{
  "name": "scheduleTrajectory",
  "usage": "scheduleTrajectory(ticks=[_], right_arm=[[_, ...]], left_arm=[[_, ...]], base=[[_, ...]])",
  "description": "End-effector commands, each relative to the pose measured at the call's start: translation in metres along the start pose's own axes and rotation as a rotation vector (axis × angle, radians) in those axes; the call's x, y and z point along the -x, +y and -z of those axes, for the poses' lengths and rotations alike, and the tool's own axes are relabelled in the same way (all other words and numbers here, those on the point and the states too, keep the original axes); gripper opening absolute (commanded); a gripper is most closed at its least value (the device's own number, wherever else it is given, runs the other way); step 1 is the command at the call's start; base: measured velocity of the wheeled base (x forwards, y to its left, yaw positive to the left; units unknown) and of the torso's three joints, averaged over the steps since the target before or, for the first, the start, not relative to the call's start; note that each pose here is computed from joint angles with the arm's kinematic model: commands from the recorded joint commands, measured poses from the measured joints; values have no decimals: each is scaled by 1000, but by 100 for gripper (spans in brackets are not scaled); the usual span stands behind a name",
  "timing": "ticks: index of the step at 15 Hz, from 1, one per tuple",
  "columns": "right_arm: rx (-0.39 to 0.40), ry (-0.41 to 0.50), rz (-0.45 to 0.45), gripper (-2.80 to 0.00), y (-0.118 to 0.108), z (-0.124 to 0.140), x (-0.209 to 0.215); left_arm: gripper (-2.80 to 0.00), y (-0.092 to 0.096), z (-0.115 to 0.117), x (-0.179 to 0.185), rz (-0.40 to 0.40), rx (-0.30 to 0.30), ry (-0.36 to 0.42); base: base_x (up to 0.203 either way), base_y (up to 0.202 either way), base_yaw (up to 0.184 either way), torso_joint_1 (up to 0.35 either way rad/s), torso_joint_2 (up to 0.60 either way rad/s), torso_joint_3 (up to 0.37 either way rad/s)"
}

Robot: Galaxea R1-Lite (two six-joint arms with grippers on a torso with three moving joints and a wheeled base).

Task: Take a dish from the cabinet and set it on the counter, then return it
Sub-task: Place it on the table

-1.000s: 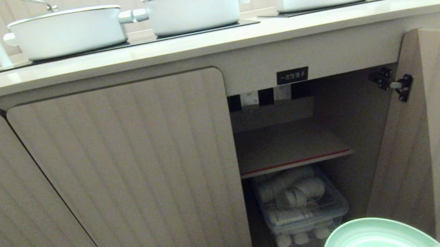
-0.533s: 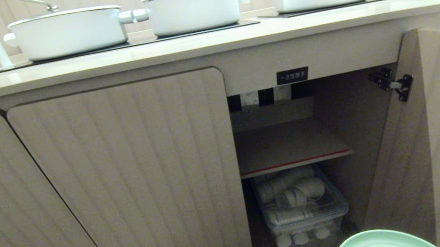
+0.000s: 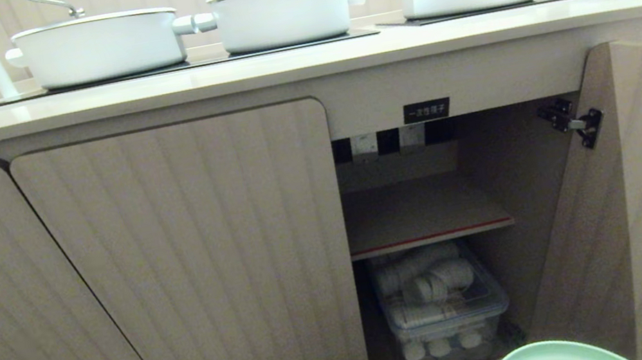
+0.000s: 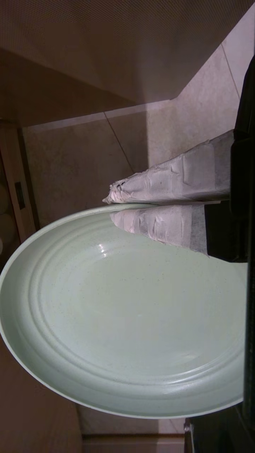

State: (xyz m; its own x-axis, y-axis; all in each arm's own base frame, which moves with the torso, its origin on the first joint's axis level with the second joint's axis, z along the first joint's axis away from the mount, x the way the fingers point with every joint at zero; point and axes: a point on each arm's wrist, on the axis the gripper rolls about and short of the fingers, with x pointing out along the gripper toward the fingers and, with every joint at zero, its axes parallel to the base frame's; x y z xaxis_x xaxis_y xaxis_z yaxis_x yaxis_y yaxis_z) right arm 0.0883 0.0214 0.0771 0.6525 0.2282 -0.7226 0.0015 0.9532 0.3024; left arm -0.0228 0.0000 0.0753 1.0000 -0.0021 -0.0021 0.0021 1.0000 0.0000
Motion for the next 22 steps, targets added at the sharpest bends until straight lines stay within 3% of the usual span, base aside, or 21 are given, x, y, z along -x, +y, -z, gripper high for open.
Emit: scheduleTrajectory(ticks=[1, 5, 22], right_arm=[[-18, 2, 1, -280, 0, -1, -1], [-58, 2, -2, -280, 0, 1, 0], [-80, 24, -34, -280, 3, 8, -4]], left_arm=[[-280, 0, 0, 0, 0, 0, -2], [-280, 0, 0, 0, 0, 0, -1], [-280, 0, 0, 0, -1, 0, -1]], base=[[0, 0, 0, 0, 0, 0], [0, 0, 0, 0, 0, 0], [0, 0, 0, 0, 0, 0]])
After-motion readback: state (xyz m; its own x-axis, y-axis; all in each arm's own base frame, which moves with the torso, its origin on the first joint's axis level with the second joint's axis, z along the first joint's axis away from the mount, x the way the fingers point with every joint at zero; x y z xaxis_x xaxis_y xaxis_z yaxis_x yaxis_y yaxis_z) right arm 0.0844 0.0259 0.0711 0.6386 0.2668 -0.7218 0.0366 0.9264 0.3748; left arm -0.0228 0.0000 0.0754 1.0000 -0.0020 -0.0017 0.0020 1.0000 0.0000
